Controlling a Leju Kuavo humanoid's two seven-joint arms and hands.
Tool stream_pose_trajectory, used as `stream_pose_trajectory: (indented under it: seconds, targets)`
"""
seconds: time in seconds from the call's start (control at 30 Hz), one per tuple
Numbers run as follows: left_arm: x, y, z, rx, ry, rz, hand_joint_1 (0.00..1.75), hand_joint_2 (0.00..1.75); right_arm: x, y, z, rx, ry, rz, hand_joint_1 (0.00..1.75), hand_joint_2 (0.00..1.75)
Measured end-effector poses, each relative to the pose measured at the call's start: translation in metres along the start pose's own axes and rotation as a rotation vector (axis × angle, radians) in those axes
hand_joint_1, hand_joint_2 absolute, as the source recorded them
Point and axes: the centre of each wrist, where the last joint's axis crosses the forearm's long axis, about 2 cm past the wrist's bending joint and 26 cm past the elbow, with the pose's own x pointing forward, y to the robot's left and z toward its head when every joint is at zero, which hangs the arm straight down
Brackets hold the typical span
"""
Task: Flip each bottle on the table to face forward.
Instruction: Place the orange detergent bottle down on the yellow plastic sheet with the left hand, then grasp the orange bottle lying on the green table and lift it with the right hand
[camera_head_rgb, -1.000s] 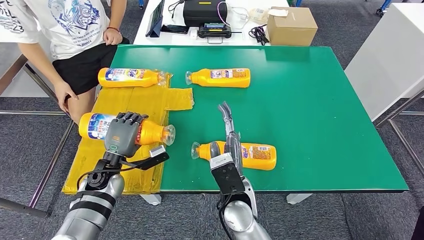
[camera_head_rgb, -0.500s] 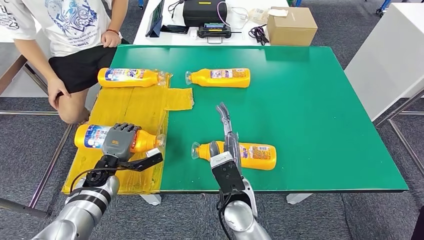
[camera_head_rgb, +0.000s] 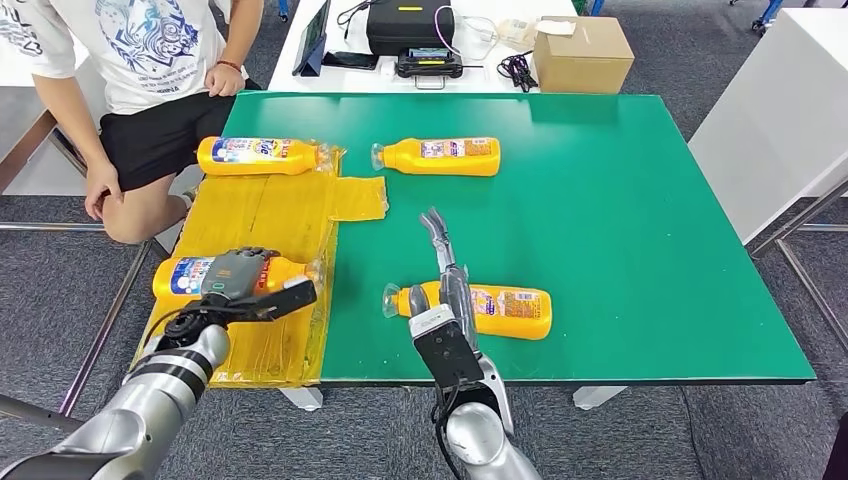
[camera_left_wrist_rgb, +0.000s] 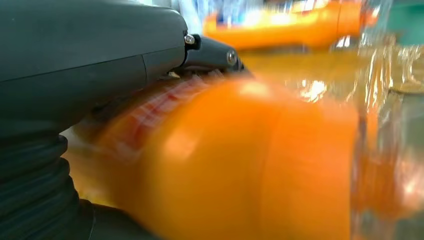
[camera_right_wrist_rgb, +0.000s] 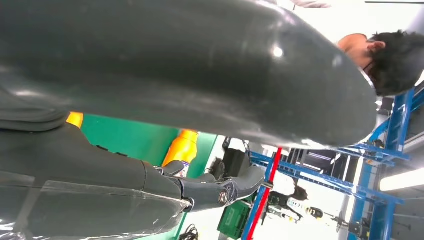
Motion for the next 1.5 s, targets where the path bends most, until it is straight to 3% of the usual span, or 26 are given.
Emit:
stream_pose_trajectory:
  seconds: [0.03, 0.4, 0.63, 0.8, 0.93, 1.0, 1.07, 1.13, 1.27, 1.5]
  targets:
    - [-0.001, 0.002, -0.002, -0.029, 0.004, 0.046, 0.0, 0.0, 0.0, 0.0, 0.0, 0.004, 0.002, -0.001, 0.0, 0.0]
    - [-0.011, 0.011, -0.008, -0.217, -0.025, 0.499, 0.0, 0.0, -0.008, 0.003, 0.002, 0.031, 0.024, -0.022, 0.0, 0.0]
    - [-0.013, 0.009, -0.007, -0.227, -0.075, 0.618, 0.0, 0.0, -0.014, 0.005, 0.003, 0.044, 0.041, -0.021, 0.0, 0.0]
    - [-0.011, -0.004, 0.003, 0.036, -0.118, 0.626, 0.0, 0.0, -0.017, 0.006, 0.005, 0.044, 0.048, -0.012, 0.0, 0.0]
    - [-0.004, -0.007, 0.01, 0.4, -0.103, 0.508, 0.0, 0.0, -0.019, 0.006, 0.005, 0.047, 0.048, 0.042, 0.0, 0.0]
    - [0.0, -0.004, 0.012, 0.523, -0.108, 0.473, 0.0, 0.87, -0.019, 0.005, 0.005, 0.05, 0.048, 0.067, 0.0, 0.0]
    - [0.003, -0.002, 0.013, 0.56, -0.116, 0.466, 0.0, 1.75, -0.02, 0.005, 0.004, 0.051, 0.048, 0.077, 0.0, 0.87]
    - [0.004, -0.002, 0.015, 0.597, -0.132, 0.449, 0.0, 1.75, -0.021, 0.005, 0.004, 0.055, 0.051, 0.104, 0.0, 1.75]
    - [0.01, 0.006, 0.023, 0.742, -0.191, 0.392, 0.0, 1.75, -0.025, -0.001, 0.001, 0.108, 0.088, 0.279, 0.0, 1.75]
    - [0.011, 0.016, 0.045, 0.945, -0.106, 0.548, 0.0, 1.75, -0.052, -0.036, -0.001, 0.235, 0.271, 0.774, 0.0, 1.75]
